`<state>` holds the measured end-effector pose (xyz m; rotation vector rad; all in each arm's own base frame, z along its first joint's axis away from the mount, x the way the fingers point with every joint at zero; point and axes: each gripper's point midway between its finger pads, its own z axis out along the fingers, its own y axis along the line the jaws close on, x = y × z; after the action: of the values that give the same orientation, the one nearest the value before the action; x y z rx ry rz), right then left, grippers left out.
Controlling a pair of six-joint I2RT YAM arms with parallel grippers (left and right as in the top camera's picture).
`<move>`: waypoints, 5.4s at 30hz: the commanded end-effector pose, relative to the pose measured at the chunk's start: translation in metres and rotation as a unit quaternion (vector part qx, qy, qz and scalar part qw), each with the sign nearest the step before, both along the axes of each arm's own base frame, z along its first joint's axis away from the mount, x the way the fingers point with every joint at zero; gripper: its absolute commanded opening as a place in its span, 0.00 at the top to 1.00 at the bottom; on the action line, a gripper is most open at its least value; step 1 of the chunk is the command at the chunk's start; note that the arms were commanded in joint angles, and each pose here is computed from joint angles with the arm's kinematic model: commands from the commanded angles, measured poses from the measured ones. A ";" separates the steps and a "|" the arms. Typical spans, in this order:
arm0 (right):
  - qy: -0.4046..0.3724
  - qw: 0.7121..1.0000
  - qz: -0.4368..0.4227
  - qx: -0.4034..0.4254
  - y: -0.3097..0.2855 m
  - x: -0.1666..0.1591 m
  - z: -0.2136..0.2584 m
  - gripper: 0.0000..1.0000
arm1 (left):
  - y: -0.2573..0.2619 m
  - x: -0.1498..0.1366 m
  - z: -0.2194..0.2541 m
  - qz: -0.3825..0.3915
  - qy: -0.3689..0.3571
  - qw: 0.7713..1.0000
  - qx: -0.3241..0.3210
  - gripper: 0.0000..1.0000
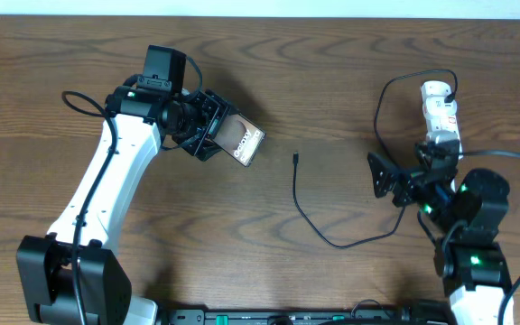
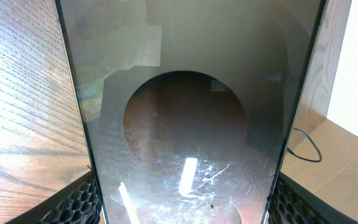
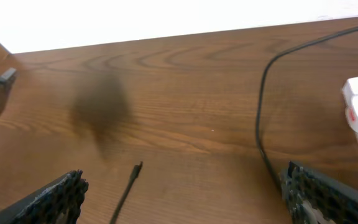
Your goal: Plug charger to phone and switch on socket
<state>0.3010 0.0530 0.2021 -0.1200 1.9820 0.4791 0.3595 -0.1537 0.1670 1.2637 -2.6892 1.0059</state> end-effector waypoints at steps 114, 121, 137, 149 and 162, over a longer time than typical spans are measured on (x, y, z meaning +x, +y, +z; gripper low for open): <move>0.195 0.926 0.250 0.204 0.204 0.048 0.010 0.22 | -0.012 0.020 -0.015 0.094 0.113 0.982 -0.121 0.93; 0.220 0.924 0.237 0.204 0.227 0.049 -0.012 0.27 | -0.012 0.017 -0.017 0.087 0.114 0.983 -0.117 0.93; 0.204 0.950 0.168 0.164 0.253 0.056 -0.037 0.34 | -0.035 0.006 -0.028 0.054 0.097 0.992 -0.063 0.92; 0.239 0.946 0.154 0.157 0.254 0.058 -0.068 0.46 | -0.042 0.003 -0.027 0.045 0.098 0.992 -0.063 0.93; 0.216 0.945 0.177 0.169 0.269 0.055 -0.055 0.75 | -0.042 0.003 -0.027 0.045 0.098 0.992 -0.063 0.93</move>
<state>0.3598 0.3104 0.1400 -0.1316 2.2968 1.1277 0.3645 -0.1906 0.1337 1.4408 -2.3962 0.9519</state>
